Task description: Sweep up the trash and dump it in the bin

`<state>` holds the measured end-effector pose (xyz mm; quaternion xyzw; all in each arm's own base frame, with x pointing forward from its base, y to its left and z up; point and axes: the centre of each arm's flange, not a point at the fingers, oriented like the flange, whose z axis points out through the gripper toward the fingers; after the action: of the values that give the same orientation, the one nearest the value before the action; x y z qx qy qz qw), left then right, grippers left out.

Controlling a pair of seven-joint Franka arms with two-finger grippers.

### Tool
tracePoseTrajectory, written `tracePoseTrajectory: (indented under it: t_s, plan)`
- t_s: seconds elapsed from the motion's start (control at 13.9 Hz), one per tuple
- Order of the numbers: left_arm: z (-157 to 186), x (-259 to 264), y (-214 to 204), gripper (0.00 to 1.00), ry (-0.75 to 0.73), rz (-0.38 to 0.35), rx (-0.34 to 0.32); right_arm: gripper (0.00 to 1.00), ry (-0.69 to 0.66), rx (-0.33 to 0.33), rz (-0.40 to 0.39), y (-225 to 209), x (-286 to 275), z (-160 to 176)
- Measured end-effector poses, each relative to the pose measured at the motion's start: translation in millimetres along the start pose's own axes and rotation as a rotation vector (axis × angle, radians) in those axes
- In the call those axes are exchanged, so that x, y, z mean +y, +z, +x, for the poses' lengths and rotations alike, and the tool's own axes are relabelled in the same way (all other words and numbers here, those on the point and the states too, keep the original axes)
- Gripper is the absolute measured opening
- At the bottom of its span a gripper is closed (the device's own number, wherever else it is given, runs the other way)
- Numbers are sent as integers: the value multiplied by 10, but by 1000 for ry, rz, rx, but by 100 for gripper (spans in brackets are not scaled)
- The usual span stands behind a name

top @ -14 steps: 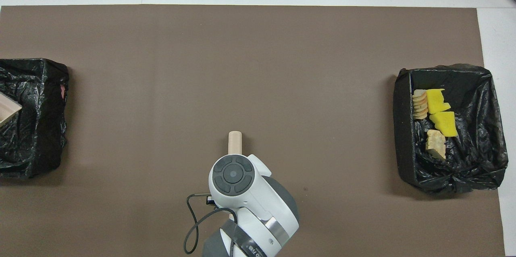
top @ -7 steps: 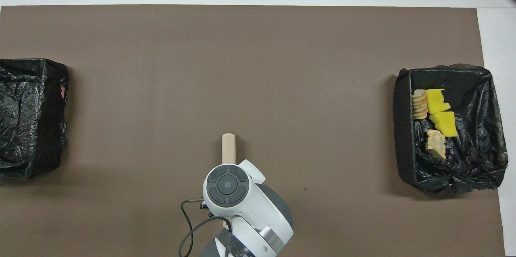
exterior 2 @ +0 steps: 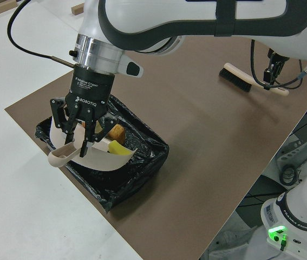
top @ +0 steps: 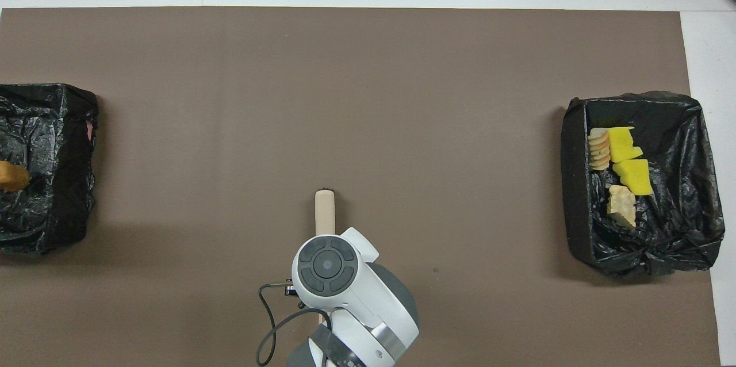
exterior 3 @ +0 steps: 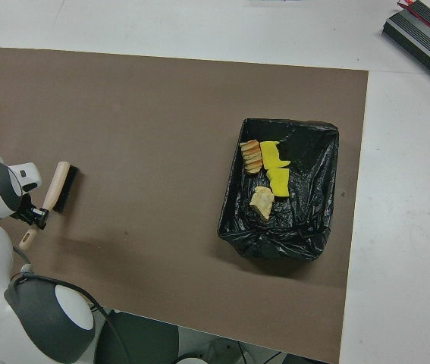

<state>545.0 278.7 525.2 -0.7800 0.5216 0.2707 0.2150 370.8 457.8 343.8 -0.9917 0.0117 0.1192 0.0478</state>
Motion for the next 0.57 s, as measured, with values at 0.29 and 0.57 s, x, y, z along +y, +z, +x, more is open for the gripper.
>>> tracePoseTrajectory:
  t_s: [0.29, 0.57]
  plan:
    - [51, 4, -144, 33, 49, 2, -120, 69, 6, 15, 16, -55, -1, 52]
    - [107, -12, -285, 33, 77, 23, -187, 95, 59, 64, 75, -427, 122, 388]
